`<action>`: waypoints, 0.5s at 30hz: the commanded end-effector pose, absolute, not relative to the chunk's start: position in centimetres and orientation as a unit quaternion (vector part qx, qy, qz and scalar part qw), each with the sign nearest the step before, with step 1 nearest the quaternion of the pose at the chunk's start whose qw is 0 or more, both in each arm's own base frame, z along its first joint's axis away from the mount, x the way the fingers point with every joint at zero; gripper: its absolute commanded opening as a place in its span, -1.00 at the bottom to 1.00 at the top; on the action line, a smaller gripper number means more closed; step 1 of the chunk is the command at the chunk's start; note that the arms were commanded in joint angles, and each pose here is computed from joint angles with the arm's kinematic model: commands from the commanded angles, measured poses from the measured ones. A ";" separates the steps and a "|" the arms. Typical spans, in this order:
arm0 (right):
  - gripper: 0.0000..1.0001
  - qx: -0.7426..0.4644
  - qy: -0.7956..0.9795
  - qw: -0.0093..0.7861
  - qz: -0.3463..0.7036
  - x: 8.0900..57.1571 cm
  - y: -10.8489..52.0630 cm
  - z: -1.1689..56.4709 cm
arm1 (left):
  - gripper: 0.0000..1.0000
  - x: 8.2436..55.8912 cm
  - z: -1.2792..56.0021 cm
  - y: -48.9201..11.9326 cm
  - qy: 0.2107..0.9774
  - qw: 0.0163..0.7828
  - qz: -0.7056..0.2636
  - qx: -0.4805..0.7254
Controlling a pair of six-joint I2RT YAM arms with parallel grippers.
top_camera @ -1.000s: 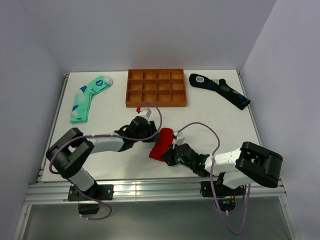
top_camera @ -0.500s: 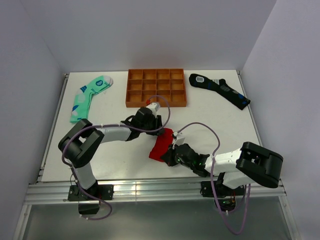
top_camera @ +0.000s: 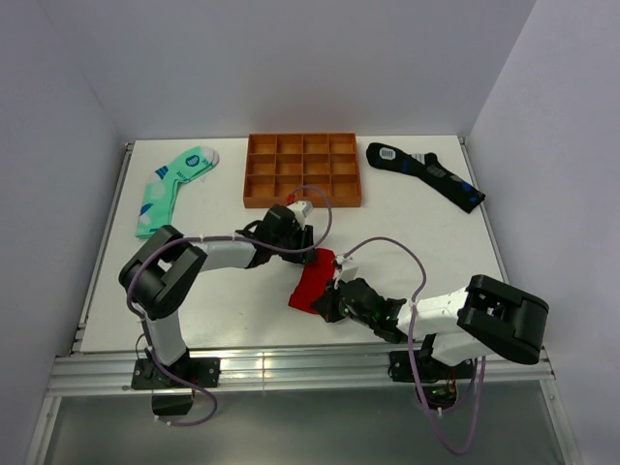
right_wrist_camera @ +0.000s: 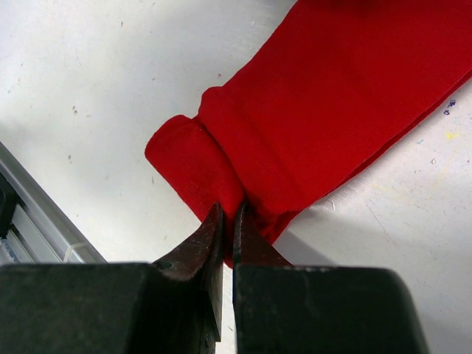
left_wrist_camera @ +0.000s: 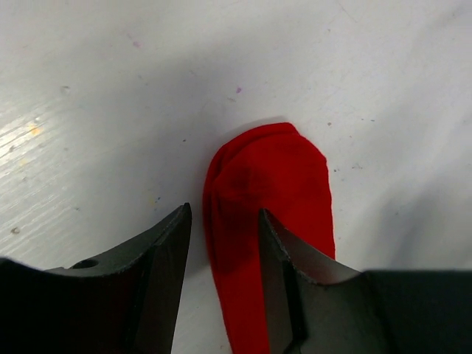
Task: Roll the socks
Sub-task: Roll the sock at the center of the board.
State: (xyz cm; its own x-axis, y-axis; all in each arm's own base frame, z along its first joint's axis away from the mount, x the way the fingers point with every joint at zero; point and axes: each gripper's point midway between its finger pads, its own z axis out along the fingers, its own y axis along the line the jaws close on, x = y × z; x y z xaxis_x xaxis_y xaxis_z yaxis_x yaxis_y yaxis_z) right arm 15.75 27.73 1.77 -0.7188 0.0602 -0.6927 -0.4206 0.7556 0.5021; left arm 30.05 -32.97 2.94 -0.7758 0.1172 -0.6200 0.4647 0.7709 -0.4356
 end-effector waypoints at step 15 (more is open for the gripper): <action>-1.00 -0.124 0.895 0.316 0.290 14.0 26.1 -0.9 | -0.99 29.8 0.3 -32.0 0.915 0.268 -0.276 0.124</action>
